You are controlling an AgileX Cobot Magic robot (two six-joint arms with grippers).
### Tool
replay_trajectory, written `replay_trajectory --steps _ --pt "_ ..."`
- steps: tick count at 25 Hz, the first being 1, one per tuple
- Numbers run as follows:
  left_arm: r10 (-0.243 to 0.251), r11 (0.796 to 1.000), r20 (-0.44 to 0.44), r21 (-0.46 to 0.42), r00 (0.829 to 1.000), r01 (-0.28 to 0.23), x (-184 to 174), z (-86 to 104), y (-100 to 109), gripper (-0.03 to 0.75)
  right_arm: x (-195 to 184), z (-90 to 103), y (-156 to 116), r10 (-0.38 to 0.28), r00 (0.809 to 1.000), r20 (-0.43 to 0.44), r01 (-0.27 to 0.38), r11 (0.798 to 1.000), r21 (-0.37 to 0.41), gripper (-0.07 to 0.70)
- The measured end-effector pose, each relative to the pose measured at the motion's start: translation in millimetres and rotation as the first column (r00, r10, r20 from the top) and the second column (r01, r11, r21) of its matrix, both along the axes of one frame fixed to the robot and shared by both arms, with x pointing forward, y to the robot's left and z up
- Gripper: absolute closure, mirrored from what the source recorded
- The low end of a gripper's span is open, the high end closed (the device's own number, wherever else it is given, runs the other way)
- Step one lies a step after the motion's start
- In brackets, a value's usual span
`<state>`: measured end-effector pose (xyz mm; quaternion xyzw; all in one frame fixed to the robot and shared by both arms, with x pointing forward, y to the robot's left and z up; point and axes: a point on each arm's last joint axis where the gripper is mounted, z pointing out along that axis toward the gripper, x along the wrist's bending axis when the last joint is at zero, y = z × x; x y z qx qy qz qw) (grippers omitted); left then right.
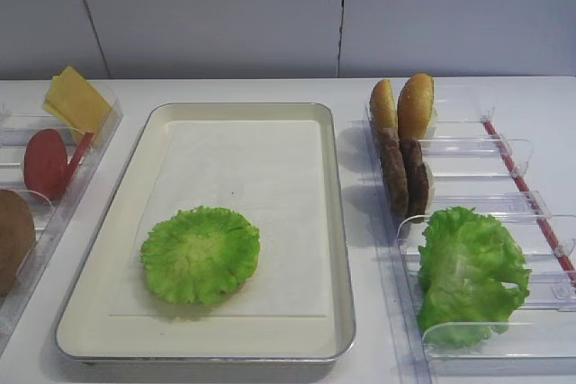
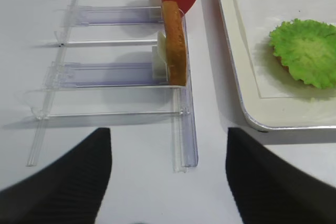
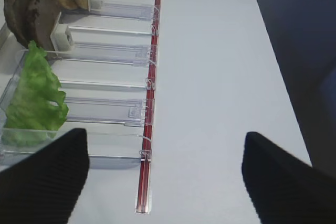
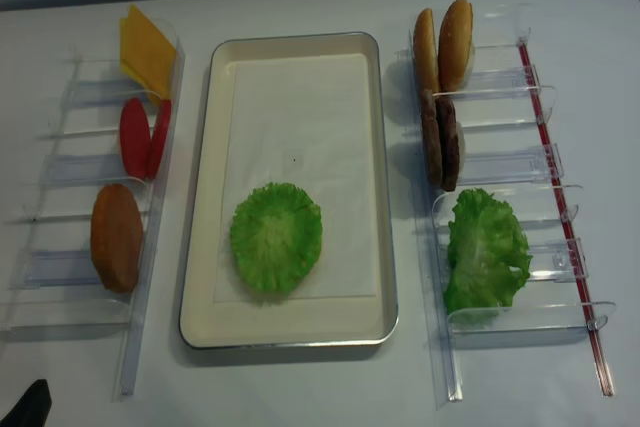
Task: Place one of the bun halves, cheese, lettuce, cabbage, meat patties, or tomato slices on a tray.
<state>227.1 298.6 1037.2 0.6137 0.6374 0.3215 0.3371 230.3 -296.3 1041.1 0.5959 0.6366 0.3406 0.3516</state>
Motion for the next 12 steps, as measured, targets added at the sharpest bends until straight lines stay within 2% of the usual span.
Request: replay_trajectory --steps 12 --pt "0.000 1.000 0.000 0.000 1.000 0.000 0.0 0.0 0.0 0.244 0.0 0.0 0.1 0.000 1.000 0.000 0.000 1.000 0.003 0.024"
